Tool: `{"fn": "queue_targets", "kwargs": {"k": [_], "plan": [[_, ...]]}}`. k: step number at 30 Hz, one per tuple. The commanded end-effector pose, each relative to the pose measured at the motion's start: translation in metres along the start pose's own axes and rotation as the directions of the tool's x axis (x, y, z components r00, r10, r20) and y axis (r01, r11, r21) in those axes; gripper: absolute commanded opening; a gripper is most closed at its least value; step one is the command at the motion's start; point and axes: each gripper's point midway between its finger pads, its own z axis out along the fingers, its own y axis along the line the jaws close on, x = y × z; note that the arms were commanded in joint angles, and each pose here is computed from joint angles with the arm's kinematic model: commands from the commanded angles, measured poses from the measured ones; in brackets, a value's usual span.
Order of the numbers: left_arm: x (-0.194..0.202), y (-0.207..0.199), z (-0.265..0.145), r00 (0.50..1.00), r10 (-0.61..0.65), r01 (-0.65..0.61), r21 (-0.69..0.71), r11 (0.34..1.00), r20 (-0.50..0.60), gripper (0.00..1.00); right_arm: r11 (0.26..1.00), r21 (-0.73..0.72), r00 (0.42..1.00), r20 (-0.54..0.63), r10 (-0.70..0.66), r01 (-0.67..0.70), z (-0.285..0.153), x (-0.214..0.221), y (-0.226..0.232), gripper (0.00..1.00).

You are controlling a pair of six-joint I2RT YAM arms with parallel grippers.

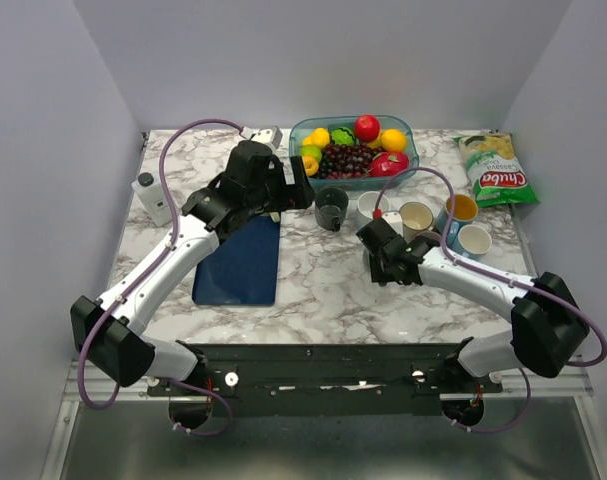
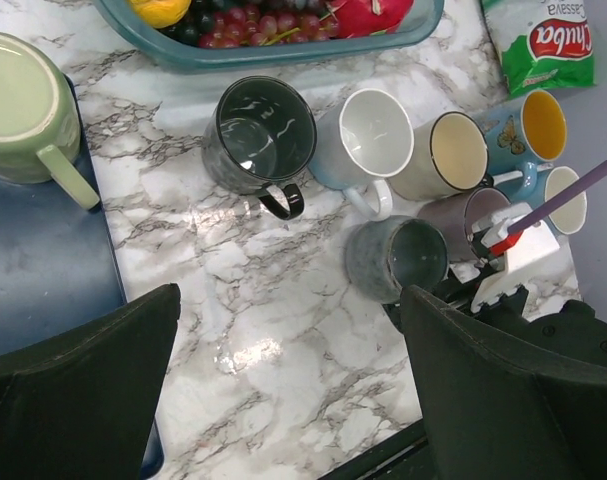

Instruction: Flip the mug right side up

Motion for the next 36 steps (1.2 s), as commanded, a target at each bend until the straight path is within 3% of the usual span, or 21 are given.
{"fn": "queue_targets", "kwargs": {"k": [1,5,13,15,20,24,36], "plan": [[0.012,0.019,0.006,0.999,-0.007,0.004,-0.074,0.997,-0.04,0.99,0.999,-0.012,0.998,0.051,0.044,-0.044,0.008,-0.009,0.003,0.56],[0.017,0.029,0.01,0.998,-0.014,0.007,-0.118,0.993,-0.057,0.99,0.997,-0.065,0.996,0.067,0.051,-0.047,-0.004,-0.016,0.008,0.71],[0.036,0.077,0.021,0.993,-0.038,-0.002,-0.329,0.944,-0.115,0.99,0.981,-0.167,0.984,0.134,0.119,-0.096,-0.047,-0.045,0.013,0.87],[0.047,0.089,0.033,0.986,-0.059,-0.003,-0.376,0.926,-0.154,0.99,0.976,-0.19,0.977,0.163,0.136,-0.104,-0.059,-0.053,0.012,0.99],[0.065,0.122,0.059,0.976,-0.132,0.023,-0.524,0.852,-0.173,0.99,0.965,-0.245,0.97,0.196,0.148,-0.097,-0.08,-0.07,0.016,1.0],[0.07,0.146,0.088,0.971,-0.184,0.053,-0.615,0.787,-0.151,0.91,0.957,-0.274,0.965,0.207,0.161,-0.101,-0.088,-0.072,0.017,1.0],[0.06,0.177,0.128,0.97,-0.216,0.082,-0.678,0.731,-0.115,0.73,0.949,-0.272,0.958,0.191,0.212,-0.156,-0.091,-0.056,0.007,0.97]]}}
